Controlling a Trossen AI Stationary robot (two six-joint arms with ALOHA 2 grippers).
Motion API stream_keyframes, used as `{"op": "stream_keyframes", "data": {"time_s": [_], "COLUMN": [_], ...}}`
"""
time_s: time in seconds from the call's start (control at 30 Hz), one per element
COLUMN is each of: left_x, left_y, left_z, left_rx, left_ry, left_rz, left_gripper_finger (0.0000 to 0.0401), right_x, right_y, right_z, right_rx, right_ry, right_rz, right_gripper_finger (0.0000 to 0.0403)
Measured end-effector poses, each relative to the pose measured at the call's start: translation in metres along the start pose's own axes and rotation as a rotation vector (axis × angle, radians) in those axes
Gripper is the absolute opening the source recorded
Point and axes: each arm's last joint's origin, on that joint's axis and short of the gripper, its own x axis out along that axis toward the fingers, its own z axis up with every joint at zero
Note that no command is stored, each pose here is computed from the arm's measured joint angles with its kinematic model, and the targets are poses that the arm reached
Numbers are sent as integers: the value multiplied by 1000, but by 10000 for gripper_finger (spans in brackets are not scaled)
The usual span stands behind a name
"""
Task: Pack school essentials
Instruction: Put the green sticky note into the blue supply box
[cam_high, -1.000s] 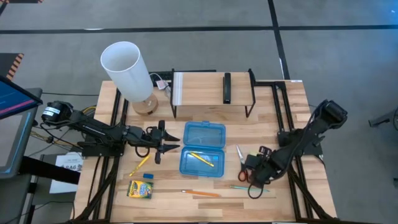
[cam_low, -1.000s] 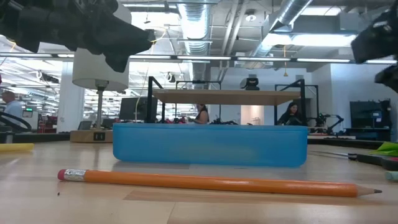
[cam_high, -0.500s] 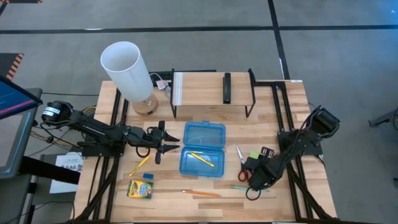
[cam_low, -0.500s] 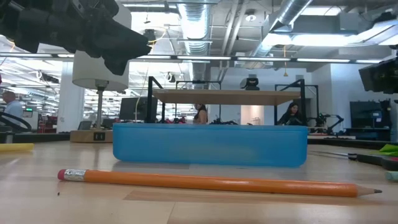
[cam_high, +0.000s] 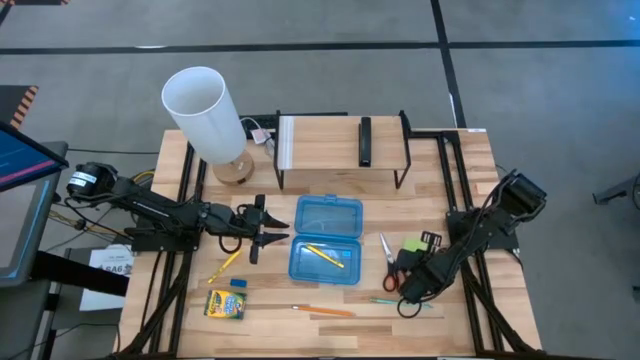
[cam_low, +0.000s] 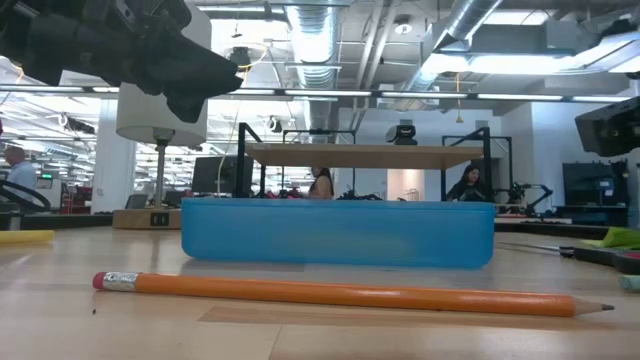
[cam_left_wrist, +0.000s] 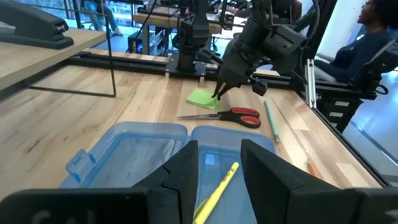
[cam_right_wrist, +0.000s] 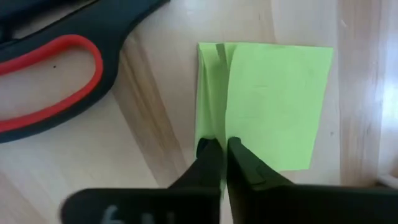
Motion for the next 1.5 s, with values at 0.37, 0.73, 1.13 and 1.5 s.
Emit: {"op": "stream_keyframes", "data": {"time_s": [0.37, 0.73, 1.13, 1.5], "left_x": [0, 0, 0, 0], "left_y": [0, 0, 0, 0], "left_z": [0, 0, 0, 0], "left_rx": [-4, -4, -3, -3], "left_ry": [0, 1, 1, 2], "left_rz": [0, 0, 0, 0], "left_gripper_finger": [108, 108, 108, 108], "right_x": [-15, -49, -96, -113], "right_y": [1, 7, 8, 16], "right_z": [4, 18, 40, 99], "right_rx": [-3, -43, -56, -148], "right_ry": [18, -75, -257, -574], "right_rz": [-14, -30, -42, 169], "right_gripper_finger": [5, 3, 1, 1]}}
